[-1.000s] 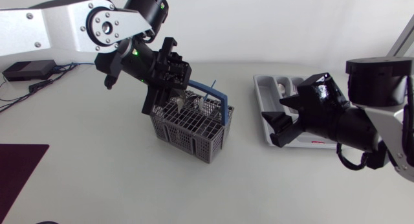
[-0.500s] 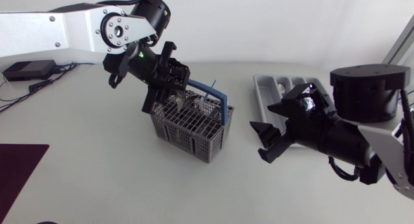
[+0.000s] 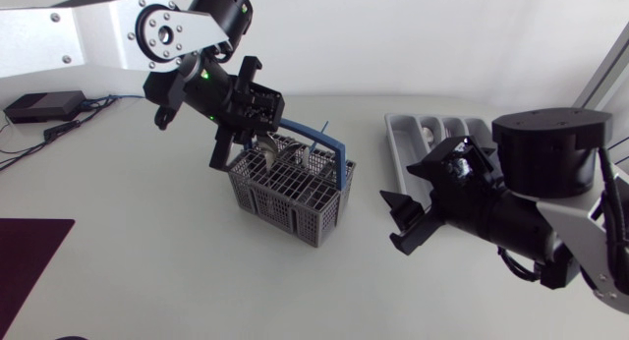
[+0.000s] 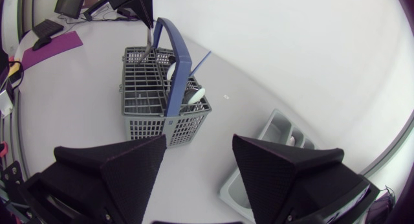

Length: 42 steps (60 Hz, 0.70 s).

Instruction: Unload the cutlery basket into the drawer organizer.

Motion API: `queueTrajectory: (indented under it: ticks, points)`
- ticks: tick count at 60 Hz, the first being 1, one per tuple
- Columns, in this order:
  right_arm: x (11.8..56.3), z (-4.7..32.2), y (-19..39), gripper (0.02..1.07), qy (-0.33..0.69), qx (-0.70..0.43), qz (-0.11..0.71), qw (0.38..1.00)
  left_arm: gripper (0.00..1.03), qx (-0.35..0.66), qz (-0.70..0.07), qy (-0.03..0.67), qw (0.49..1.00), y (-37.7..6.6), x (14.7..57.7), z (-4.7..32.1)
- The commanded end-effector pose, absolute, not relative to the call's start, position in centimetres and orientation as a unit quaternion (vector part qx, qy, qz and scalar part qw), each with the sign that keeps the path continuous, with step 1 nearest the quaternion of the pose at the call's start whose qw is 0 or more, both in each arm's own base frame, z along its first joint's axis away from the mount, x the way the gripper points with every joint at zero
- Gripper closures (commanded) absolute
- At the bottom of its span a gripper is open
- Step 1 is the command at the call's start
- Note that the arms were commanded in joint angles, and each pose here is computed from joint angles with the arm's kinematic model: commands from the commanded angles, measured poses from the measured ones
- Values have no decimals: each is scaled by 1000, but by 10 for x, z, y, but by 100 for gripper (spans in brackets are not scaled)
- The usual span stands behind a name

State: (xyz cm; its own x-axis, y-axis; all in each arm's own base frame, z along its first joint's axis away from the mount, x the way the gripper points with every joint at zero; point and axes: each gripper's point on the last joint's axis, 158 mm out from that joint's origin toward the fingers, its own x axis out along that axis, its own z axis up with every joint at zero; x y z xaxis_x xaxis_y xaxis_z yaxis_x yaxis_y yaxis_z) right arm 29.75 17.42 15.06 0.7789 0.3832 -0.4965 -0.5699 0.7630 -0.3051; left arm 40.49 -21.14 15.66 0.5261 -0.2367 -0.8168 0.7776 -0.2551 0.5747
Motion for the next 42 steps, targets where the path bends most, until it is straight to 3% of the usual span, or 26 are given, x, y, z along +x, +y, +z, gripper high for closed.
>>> queueTrajectory:
  ticks: [1,22,42]
  points:
    - [293,146,176,32,204,-236,263,913,97,654,-433,195,589,-214,403,169]
    - [289,148,180,32,199,-246,262,912,97,645,-396,174,630,-218,393,211]
    - [290,151,185,32,195,-261,261,909,97,648,-283,233,667,-205,395,225]
